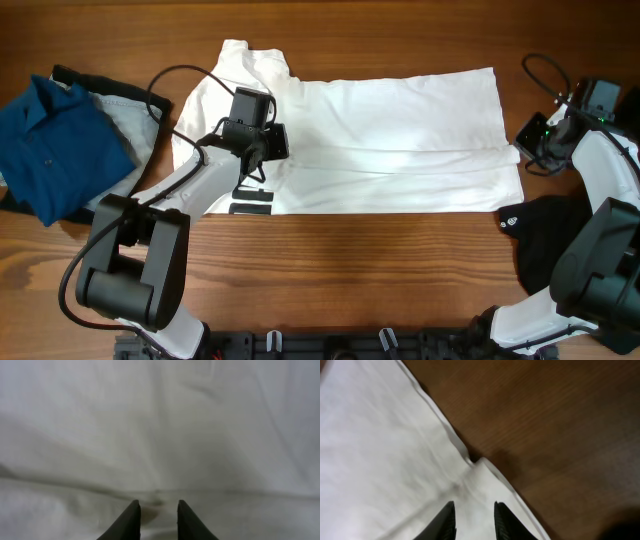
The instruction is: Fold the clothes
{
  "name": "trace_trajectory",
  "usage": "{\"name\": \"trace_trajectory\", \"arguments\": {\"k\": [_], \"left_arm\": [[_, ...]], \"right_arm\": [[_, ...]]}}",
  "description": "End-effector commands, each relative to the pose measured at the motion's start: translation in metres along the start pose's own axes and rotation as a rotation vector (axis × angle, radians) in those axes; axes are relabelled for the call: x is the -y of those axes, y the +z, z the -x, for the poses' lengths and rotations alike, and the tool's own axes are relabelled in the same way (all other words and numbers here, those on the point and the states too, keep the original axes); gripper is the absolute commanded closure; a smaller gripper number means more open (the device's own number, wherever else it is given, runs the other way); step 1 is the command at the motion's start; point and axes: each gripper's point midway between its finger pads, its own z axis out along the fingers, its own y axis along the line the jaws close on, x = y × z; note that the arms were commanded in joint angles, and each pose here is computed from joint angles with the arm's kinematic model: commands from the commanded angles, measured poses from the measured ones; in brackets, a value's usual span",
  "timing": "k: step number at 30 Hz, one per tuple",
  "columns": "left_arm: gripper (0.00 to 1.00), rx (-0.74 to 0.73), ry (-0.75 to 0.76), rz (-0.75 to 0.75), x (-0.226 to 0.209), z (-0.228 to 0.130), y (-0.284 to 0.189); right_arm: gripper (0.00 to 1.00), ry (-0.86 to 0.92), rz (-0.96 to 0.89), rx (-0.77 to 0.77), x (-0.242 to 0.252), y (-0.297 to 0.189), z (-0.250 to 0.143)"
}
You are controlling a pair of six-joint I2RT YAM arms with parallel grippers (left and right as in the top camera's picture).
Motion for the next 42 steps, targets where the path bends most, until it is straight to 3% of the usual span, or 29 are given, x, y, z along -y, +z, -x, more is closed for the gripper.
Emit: {"name": "trace_trajectory", "arguments": {"k": [1,6,17,21,28,32,38,42], "left_arm": [[0.67,-0.082,0.028,-0.069,0.017,-0.017,-0.009],[0.64,-0.140,0.046,0.094,-0.013,-0.035,-0.011],[0.62,-0.234,-0.015,0.203,-0.041,-0.073,-0.010],[0.57,-0.329,-0.105,0.239,-0.049,-0.102,-0.016],[0.58,-0.489,-0.202,0.350,-0.065,-0.141,-0.039],[0.59,-0.551,-0.254,0.404,-0.070,-0.156,-0.051],[0.60,-0.555,-0.279,0.392,-0.062,-0.157,-0.065],[0.54,-0.397,-0.261,0.345,-0.053,-0.122,-0.081]], "right_arm": [[0.72,0.006,-0.083,0.019,0.013,-0.005,0.001],[0.77,-0.090,0.062,-0.116,-0.008,-0.004,-0.030],[0.76,-0.197,0.045,-0.258,-0.002,0.038,-0.085],[0.74,-0.149,-0.093,-0.290,0.026,0.043,-0.100],[0.74,-0.020,-0.373,-0.325,0.074,0.030,-0.116],[0.74,0.027,-0.393,-0.315,0.084,0.024,-0.114],[0.74,0.049,-0.380,-0.250,0.084,0.008,-0.100],[0.73,0.051,-0.304,-0.187,0.069,-0.007,-0.088]]}}
